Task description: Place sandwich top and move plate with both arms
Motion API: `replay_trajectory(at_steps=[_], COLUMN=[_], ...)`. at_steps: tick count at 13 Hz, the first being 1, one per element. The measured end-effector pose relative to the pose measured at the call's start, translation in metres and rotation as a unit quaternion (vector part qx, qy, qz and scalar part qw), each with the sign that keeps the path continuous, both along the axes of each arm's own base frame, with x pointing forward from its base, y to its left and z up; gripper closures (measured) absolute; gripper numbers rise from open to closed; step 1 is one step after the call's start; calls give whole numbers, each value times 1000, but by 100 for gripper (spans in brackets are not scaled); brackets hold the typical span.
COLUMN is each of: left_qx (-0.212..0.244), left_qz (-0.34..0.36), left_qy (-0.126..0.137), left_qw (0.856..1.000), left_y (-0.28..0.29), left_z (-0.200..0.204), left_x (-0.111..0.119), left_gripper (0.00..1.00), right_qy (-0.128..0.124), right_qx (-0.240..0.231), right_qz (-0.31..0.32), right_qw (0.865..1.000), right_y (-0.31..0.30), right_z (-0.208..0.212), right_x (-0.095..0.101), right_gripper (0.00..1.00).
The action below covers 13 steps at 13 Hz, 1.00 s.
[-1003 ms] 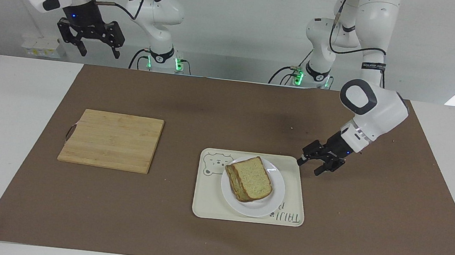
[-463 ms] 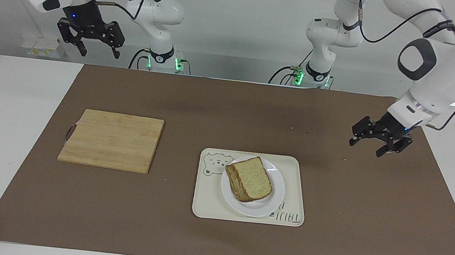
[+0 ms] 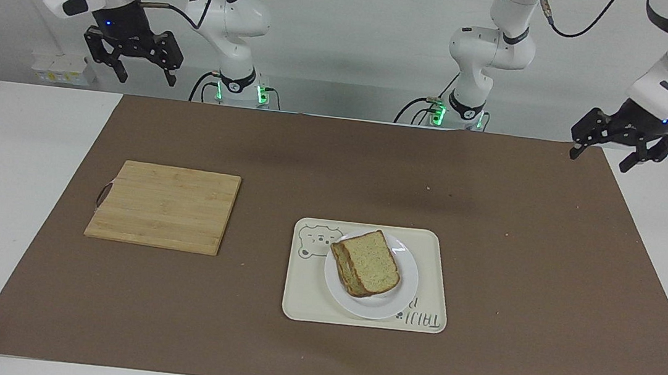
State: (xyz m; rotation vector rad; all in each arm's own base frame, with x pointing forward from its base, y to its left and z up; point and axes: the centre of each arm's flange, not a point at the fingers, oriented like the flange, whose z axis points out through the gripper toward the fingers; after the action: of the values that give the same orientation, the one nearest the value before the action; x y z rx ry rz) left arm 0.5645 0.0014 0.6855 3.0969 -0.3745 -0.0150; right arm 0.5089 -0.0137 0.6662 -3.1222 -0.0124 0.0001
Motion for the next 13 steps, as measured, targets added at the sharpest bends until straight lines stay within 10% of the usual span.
replay_trajectory(at_steps=[5, 13], left_qx=[-5, -6], left_qz=[-1, -2], left_qy=[-5, 12], left_qw=[1000, 1000], left_y=[7, 7], left_z=[49, 33], left_x=[-58, -60], left_gripper=[0, 0], right_qy=[0, -8], right_qx=[0, 0], right_qz=[0, 0], right_qw=[1000, 1000], right_y=[0, 0], right_z=[0, 1], right_x=[0, 2], right_gripper=[0, 0])
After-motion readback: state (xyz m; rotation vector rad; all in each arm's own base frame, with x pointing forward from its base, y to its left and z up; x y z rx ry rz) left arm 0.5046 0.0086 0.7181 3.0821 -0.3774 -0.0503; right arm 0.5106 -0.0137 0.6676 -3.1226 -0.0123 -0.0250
